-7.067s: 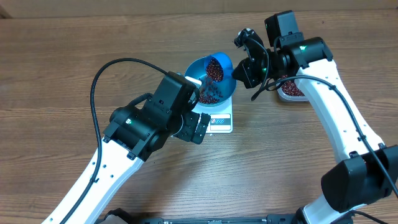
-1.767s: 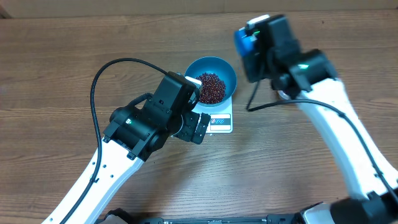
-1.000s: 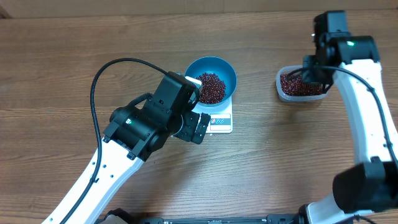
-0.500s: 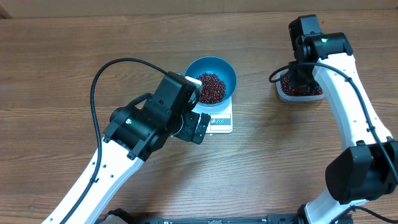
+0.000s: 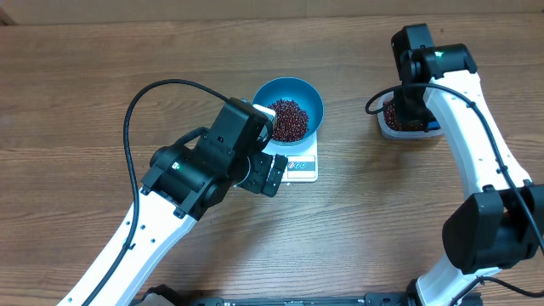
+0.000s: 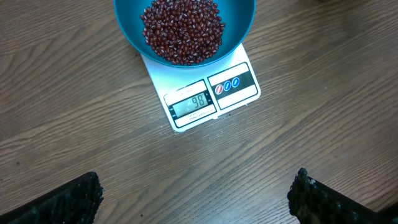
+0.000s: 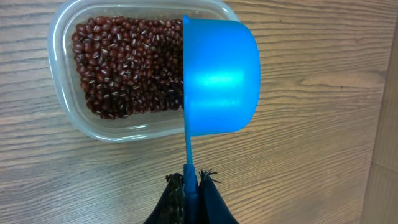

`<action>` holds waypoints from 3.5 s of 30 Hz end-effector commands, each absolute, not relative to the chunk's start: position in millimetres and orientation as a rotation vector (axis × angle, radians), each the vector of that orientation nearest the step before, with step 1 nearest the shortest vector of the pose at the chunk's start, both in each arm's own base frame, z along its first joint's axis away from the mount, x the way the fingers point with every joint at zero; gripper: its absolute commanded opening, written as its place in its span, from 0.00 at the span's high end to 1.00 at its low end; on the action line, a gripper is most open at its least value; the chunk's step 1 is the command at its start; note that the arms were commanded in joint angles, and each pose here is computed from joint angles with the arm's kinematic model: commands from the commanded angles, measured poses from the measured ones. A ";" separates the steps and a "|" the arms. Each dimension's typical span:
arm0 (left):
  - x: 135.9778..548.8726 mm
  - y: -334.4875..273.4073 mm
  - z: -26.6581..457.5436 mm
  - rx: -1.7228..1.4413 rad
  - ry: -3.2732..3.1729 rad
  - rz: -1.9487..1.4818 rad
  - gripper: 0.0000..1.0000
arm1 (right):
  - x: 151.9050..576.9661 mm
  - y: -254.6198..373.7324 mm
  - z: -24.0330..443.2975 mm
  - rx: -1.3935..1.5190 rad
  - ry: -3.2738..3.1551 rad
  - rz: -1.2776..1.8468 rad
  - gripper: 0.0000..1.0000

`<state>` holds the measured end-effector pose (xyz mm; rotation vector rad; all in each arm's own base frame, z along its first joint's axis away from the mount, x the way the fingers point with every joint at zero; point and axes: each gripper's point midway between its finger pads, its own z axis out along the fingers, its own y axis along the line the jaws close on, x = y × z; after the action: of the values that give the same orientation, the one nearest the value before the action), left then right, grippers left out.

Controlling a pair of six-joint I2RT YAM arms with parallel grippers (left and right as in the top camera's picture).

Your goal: Scoop item into bowl and weigh 150g on scale

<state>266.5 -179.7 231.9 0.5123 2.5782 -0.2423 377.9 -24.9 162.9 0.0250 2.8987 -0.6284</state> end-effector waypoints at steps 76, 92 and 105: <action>267.2 -178.7 234.0 0.491 2.577 -0.252 0.00 | 383.6 41.5 126.5 -0.250 2.935 0.664 0.96; 267.2 -178.7 234.0 0.492 2.577 -0.252 0.01 | 381.9 18.3 132.6 -0.210 2.874 0.777 0.96; 267.2 -178.7 234.0 0.491 2.577 -0.252 0.00 | 375.6 4.5 126.1 -0.155 2.874 0.818 0.96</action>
<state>266.4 -179.7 231.8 0.5124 2.5786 -0.2421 374.0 -5.0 115.3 -0.1273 2.9436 0.7158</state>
